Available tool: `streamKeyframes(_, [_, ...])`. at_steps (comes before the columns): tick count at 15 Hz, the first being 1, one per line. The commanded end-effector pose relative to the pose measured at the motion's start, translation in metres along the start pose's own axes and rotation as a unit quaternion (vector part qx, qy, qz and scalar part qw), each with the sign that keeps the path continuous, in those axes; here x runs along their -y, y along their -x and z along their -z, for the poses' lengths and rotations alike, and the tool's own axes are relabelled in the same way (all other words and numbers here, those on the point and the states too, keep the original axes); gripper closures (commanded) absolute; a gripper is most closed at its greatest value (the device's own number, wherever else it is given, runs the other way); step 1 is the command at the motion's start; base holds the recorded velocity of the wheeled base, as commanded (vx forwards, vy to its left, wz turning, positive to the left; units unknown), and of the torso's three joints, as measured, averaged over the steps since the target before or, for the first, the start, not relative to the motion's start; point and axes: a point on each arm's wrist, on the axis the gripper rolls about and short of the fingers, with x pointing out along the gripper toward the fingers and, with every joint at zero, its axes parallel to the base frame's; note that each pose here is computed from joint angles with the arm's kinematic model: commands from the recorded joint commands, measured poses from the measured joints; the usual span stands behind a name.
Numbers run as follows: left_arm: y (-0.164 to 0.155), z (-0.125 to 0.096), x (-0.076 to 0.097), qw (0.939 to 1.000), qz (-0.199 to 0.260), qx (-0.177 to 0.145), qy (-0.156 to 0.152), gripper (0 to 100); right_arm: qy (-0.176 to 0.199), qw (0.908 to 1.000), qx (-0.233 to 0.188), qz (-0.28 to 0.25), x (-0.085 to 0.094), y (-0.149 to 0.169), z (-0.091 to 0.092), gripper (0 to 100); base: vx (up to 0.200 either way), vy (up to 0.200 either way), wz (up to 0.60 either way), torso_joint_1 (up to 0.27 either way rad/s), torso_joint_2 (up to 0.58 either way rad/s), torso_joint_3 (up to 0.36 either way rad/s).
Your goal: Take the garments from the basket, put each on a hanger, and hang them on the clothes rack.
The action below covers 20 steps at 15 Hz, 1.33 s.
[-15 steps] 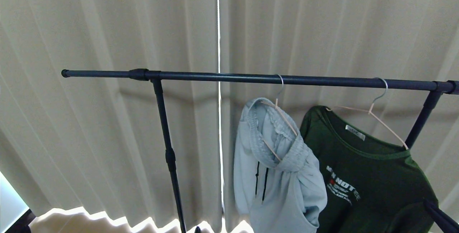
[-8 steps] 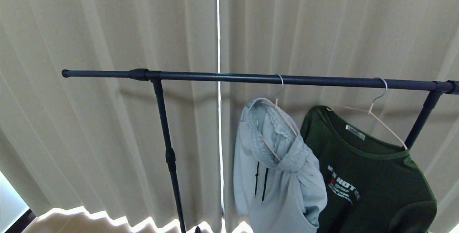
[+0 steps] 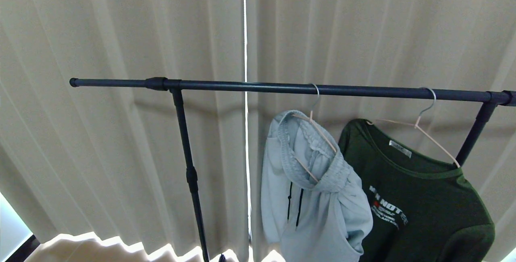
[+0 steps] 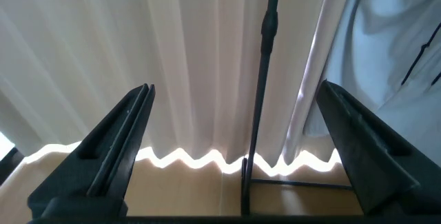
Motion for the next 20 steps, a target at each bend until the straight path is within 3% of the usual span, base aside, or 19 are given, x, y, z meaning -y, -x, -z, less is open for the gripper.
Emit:
streamKeyframes(1, [0.0,0.0,0.0,1.0,0.0,-0.001,0.0,0,-0.003,0.9999,-0.014,-0.006,-0.001,0.0,0.003,0,0.0,0.0,0.0,0.0,0.0,0.0])
streamKeyframes(12, [0.0,0.0,0.0,1.0,-0.002,-0.001,0.001,0,-0.007,0.999,0.042,0.008,-0.002,0.01,0.006,0,0.0,0.0,0.0,0.0,0.0,0.0])
streamKeyframes(15, [0.0,0.0,0.0,1.0,-0.002,-0.001,0.001,0,-0.013,0.994,0.104,0.033,-0.002,0.021,0.01,0,0.0,0.0,0.0,0.0,0.0,0.0])
streamKeyframes(18, [0.0,0.0,0.0,1.0,-0.002,-0.001,0.001,0,-0.019,0.9789,0.192,0.066,-0.004,0.035,0.018,0,0.0,0.0,0.0,0.0,0.0,0.0])
streamKeyframes(20, [0.0,0.0,0.0,1.0,-0.002,-0.001,0.001,0,-0.023,0.9697,0.225,0.092,-0.006,0.04,0.022,0,0.0,0.0,0.0,0.0,0.0,0.0])
